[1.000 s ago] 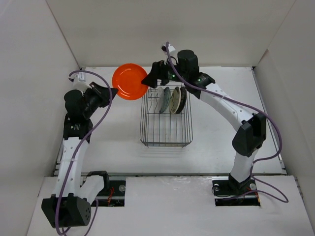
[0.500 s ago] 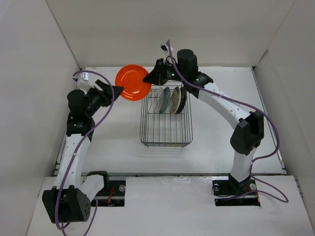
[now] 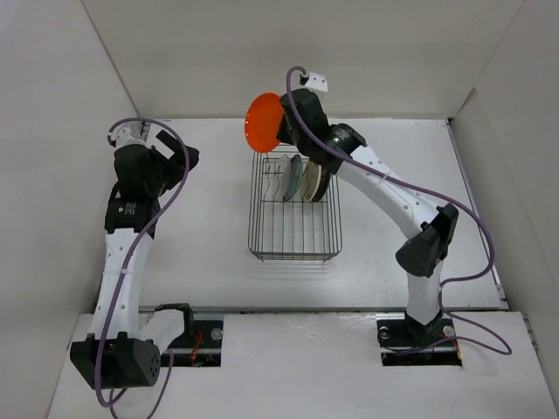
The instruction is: Load the plates into the dish rack
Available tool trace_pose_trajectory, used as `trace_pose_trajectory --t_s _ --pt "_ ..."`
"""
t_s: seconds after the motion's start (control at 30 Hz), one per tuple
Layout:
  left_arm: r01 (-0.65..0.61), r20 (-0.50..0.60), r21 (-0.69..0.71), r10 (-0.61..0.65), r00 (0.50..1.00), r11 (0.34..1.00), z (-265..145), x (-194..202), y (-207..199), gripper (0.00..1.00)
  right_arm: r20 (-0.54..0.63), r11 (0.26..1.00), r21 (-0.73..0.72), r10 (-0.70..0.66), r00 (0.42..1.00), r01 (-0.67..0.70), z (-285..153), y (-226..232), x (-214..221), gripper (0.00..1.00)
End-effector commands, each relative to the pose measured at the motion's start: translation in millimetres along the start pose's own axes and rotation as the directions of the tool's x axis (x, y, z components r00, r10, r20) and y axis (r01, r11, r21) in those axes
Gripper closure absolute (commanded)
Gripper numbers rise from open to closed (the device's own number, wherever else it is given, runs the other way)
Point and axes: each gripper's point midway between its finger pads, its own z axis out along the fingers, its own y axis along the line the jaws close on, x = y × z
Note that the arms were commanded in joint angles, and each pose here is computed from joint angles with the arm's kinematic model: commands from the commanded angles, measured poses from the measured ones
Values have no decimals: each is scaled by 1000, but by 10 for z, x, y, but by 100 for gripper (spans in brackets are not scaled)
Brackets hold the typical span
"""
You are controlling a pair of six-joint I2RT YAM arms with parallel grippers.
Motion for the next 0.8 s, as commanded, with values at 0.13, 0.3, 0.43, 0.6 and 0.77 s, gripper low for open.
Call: trace_pose_trajectory --t_s 0.13,0.3,0.43,0.6,0.77 --pt "-130 78 -222 150 986 966 -360 -288 297 0 92 907 419 1 996 -40 -47 -737 -53 100" --pt "-140 79 -249 165 983 958 -411 -256 382 0 103 891 444 55 993 -95 -49 -708 99 100" --pt "-143 62 -226 161 985 963 -366 -189 378 0 79 873 479 56 995 -87 9 -615 266 100" --pt "-135 57 -218 151 987 967 -330 -178 363 0 56 858 509 44 997 -66 88 -567 441 100" --pt "-135 61 -204 150 987 969 -342 -171 346 0 66 842 534 47 997 -75 103 -633 497 100"
